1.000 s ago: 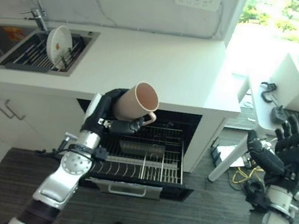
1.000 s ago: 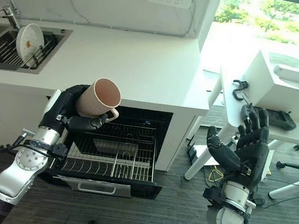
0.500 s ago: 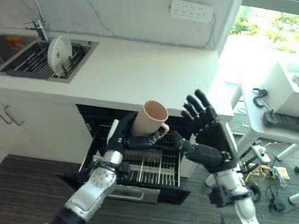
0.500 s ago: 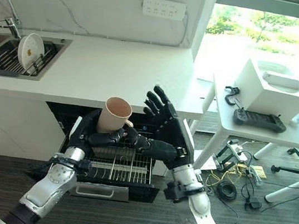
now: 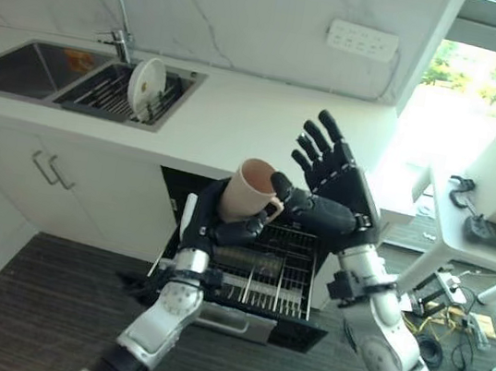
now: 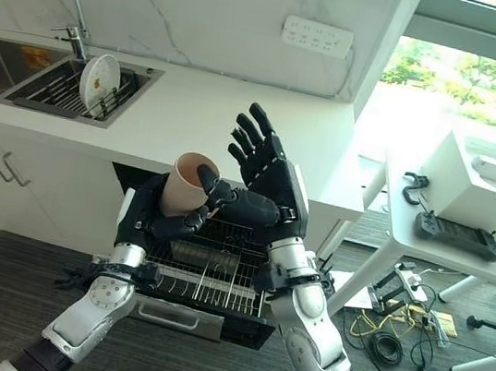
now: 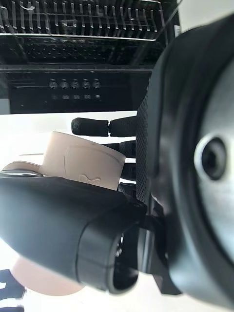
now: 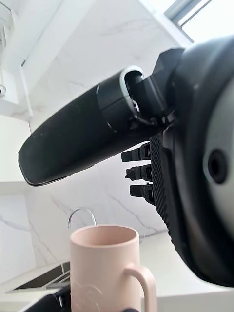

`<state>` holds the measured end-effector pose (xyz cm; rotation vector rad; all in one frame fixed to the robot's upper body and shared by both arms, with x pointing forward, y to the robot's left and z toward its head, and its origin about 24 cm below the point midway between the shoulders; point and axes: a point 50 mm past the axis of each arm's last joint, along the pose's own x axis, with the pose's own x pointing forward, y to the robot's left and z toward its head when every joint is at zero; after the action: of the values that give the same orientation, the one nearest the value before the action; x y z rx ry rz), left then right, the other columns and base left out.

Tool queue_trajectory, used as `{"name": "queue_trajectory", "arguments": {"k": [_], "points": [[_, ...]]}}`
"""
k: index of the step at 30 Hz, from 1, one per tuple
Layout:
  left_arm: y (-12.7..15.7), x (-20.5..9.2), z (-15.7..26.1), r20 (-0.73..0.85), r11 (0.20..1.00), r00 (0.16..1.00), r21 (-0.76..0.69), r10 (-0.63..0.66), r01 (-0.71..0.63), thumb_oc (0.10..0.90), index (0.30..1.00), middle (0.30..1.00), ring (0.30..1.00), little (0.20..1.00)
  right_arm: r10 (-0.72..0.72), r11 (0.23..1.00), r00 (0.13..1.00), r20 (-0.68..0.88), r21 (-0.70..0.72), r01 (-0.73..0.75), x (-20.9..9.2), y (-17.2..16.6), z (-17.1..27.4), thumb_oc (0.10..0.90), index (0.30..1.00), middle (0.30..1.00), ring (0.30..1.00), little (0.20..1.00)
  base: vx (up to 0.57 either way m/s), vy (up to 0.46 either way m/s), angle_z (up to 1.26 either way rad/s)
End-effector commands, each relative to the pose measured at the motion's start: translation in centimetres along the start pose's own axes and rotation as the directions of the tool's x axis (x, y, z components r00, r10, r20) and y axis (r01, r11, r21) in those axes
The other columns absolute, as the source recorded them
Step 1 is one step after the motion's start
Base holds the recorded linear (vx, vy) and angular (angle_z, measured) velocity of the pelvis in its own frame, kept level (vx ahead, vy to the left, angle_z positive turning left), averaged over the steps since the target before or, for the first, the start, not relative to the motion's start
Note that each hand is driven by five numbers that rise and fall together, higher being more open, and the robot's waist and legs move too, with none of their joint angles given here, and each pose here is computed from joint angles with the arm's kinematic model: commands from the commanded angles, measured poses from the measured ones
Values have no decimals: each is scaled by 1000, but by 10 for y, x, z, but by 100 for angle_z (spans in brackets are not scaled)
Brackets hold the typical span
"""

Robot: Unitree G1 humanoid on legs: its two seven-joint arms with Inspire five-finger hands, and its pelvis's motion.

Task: Place the dishes in the dishwasher.

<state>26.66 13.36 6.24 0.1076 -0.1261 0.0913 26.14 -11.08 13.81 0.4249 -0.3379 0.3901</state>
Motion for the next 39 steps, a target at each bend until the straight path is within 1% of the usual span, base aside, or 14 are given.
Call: {"name": "queue_trajectory", "arguments": {"k": [1,4,6,15,23,30,35,39], "points": [[-15,23,71,392,998,920,-50,-15,38,400,300,300,300,300,99,995,969,225,-30,-95,25,20,40,800,900,900,900,900,-19,14,18],[-15,22,74,417,999,909,-30,-17,32,400,300,300,300,300,120,992,968,219,-58,-110,30,23,43,800,900,900,900,900,-15,14,5],[-15,23,75,420,999,908,-23,-20,33,400,300,300,300,300,141,989,979,147,-70,-132,32,21,35,800,900,900,900,900,-15,22,6],[-19,24,72,402,995,911,-8,-86,97,400,300,300,300,300,235,969,970,53,-92,-230,35,27,26,800,900,900,900,900,-2,-3,11],[-18,22,70,394,993,913,6,-108,115,400,300,300,300,300,212,972,977,6,-108,-210,32,19,17,800,900,900,900,900,9,-12,6],[-16,22,72,410,992,903,38,-128,124,400,300,300,300,300,245,957,966,-79,-144,-254,31,19,4,800,900,900,900,900,0,0,0],[-19,21,75,425,985,889,91,-172,147,400,300,300,300,300,234,955,967,-104,-159,-249,33,18,-1,800,900,900,900,900,0,0,0],[-22,21,77,446,974,869,167,-213,152,400,300,300,300,300,230,952,968,-102,-184,-245,37,18,0,800,900,900,900,900,0,0,0]]}}
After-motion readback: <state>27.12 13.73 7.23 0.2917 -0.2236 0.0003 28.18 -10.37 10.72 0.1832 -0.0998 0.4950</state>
